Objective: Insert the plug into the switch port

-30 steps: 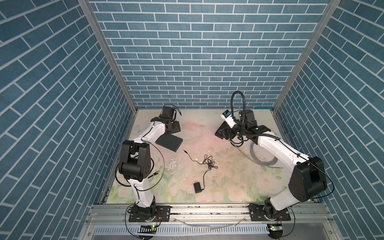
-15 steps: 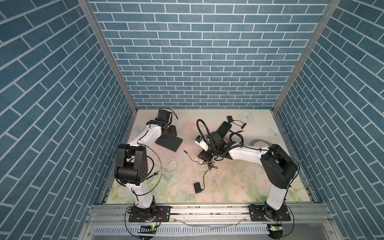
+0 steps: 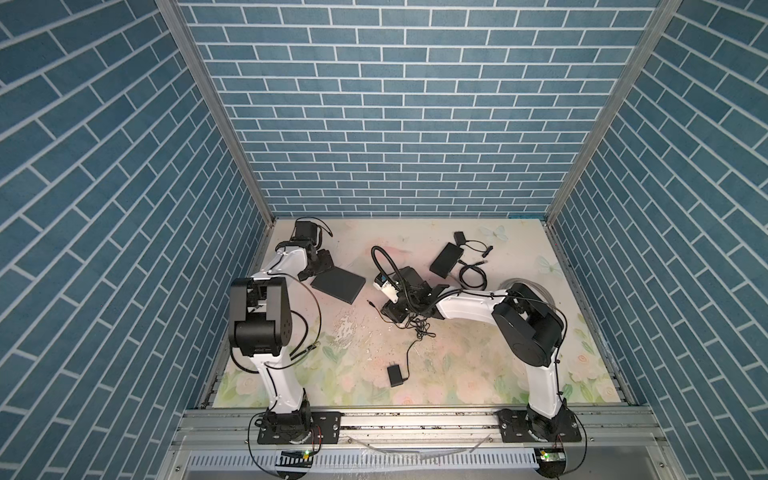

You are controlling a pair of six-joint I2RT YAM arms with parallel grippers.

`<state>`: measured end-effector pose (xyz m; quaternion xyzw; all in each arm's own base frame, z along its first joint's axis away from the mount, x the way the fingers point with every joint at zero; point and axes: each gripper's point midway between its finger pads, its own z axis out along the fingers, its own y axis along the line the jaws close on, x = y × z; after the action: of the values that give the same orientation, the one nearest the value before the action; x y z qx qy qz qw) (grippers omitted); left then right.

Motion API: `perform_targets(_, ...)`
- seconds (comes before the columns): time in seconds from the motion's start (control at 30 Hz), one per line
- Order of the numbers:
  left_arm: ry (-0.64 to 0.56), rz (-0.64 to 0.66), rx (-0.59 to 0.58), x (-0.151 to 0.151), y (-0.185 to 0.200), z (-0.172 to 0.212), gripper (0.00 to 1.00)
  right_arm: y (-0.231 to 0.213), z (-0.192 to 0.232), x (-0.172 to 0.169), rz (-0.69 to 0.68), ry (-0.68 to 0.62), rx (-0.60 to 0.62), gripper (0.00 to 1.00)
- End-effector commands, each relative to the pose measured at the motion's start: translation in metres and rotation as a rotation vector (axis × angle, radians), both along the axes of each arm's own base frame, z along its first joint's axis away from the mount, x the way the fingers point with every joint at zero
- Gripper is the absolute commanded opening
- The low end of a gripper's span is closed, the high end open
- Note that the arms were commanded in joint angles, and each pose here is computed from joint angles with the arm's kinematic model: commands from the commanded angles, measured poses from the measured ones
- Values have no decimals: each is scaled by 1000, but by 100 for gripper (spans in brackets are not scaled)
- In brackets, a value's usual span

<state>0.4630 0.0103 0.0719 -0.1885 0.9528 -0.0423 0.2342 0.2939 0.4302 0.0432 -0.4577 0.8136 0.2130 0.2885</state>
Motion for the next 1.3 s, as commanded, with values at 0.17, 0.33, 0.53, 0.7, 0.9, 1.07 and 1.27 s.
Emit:
perform_targets(0.17, 15, 22, 20, -8, 6, -6, 75, 34, -5, 12, 20, -42, 0, 51)
perform_targets(0.33, 11, 54, 64, -15, 17, 7, 76, 37, -13, 13, 25, -41, -20, 45)
perform_targets(0.53, 0, 59, -15, -32, 1, 25, 75, 23, -47, 9, 50, -60, -142, 28)
perform_targets(0.7, 60, 104, -36, -65, -5, 16, 75, 21, -42, 15, 56, -110, -152, 0)
perform_targets(0.9, 57, 136, -81, -58, -9, -5, 78, 24, -8, 27, 41, -170, -98, 0)
perform_targets(1.07, -48, 115, -204, -37, -33, -12, 78, 22, -3, 29, 45, -178, -102, 0)
perform_targets(1.27, 22, 91, -155, -41, -39, -32, 77, 11, -1, 31, 31, -168, -101, 0)
